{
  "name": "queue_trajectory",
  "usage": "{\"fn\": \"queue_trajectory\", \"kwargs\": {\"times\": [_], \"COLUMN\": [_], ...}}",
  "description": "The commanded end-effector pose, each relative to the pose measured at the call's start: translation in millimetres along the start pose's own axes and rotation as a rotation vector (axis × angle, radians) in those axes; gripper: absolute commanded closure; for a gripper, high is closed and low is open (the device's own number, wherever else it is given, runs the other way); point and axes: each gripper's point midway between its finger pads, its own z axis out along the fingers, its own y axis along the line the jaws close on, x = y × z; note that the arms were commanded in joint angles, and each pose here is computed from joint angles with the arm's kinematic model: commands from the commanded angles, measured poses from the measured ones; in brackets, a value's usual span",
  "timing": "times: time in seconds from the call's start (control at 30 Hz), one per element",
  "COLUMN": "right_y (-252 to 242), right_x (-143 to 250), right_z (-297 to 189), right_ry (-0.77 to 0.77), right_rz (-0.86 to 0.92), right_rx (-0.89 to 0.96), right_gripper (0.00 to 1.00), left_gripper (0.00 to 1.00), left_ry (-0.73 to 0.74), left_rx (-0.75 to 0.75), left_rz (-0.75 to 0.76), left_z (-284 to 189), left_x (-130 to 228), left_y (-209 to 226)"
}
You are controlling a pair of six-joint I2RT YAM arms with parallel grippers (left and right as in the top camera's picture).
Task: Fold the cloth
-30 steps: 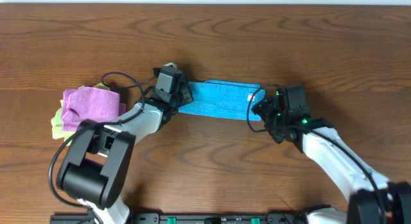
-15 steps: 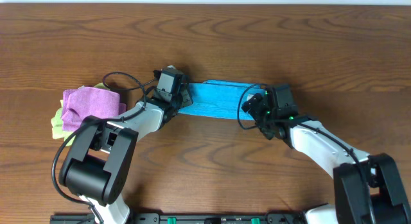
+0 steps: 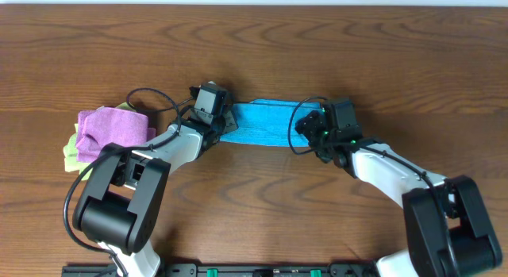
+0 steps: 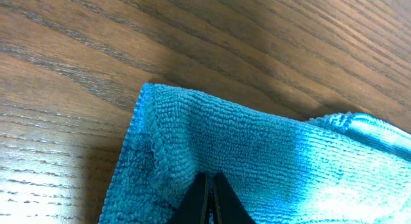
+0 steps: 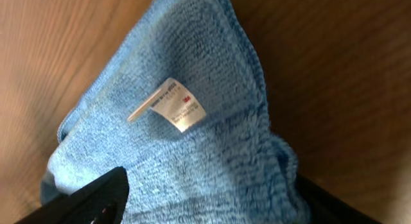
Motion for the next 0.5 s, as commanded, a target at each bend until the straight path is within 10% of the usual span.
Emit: {"fn": "queue_trajectory", "kwargs": {"times": [0.0,0.2,0.4,0.47], "right_y": [-52,-66,-57,-57], "right_x": [12,16,12,12], "right_z": [21,34,36,36], "right_ry": [0.009,0.026,0.016,0.017], "right_rz": [-0.008,-0.005,-0.097,-0.106], "right_rx": [0.161,0.199,0.163,0.161], "right_gripper": [0.26,0.36,0.99,0.99], "left_gripper": [0.94,0.94,0.94,0.94], "left_ry": [0.038,0.043,0.051,0.053], "left_rx": [-0.065,-0.069,-0.077,-0.078], "left_rz": [0.009,0.009,0.009,0.009], "left_z": [6,6,6,6], "left_x": [13,15,17,17], "left_y": [17,18,20,20]}}
